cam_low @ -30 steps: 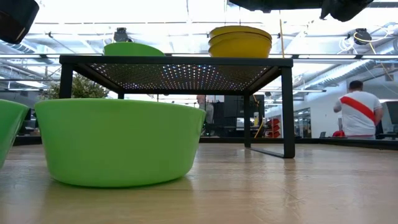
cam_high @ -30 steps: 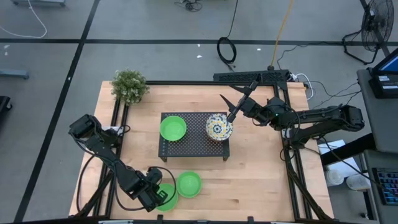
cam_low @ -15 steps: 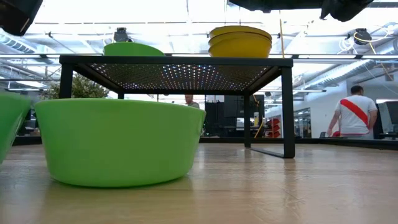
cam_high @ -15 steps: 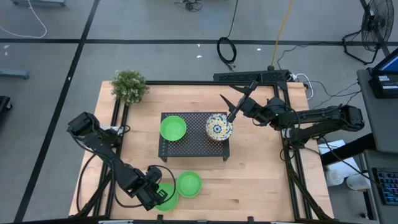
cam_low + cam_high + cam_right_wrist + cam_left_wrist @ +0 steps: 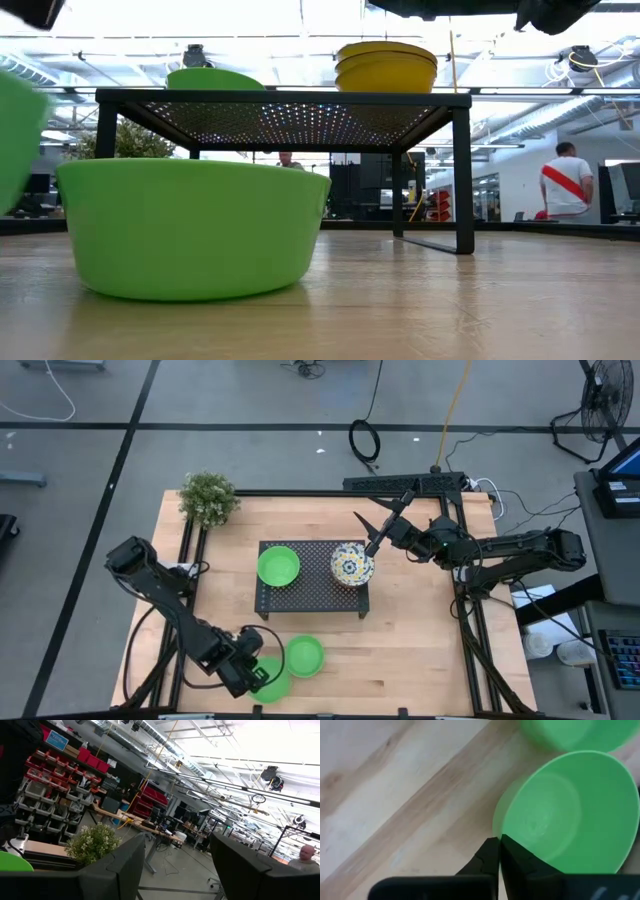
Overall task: Pick & Place Mini bowls
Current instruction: Stack the left green bowl on top of the green bowl on the shelf
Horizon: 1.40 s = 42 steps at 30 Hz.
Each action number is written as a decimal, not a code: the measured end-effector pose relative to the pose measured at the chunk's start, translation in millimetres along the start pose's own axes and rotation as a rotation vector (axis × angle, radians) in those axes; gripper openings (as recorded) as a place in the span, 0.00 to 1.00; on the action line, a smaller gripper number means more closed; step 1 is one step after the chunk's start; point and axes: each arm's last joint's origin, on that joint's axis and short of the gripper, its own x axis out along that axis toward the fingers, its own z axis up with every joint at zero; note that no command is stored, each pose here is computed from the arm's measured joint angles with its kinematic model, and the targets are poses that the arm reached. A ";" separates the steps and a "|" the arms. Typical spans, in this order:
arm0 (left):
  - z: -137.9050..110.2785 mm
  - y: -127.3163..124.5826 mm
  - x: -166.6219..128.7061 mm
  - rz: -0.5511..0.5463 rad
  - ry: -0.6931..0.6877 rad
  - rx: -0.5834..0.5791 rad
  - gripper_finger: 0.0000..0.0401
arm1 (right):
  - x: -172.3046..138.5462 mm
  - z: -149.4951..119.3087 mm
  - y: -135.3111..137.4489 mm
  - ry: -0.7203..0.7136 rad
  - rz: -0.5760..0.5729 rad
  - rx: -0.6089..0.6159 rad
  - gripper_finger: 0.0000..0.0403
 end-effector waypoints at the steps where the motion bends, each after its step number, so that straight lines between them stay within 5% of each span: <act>1: 0.6 -1.5 -3.6 -0.021 -0.018 0.016 0.01 | -0.1 0.2 0.2 -0.001 0.001 0.001 0.53; 8: 9.3 -11.7 -35.3 -0.201 -0.237 0.197 0.01 | -0.2 0.4 0.5 -0.001 0.002 0.001 0.53; 17: 31.9 1.5 -91.0 -0.284 -0.520 0.302 0.01 | -0.2 0.4 0.5 -0.001 0.002 0.001 0.53; 34: 113.6 82.6 -193.6 -0.395 -0.769 0.092 0.01 | -0.3 0.4 0.6 -0.002 0.002 0.001 0.53; 42: 132.4 119.2 -217.3 -0.270 -0.762 -0.035 0.01 | -0.3 0.4 0.6 -0.002 0.002 0.001 0.53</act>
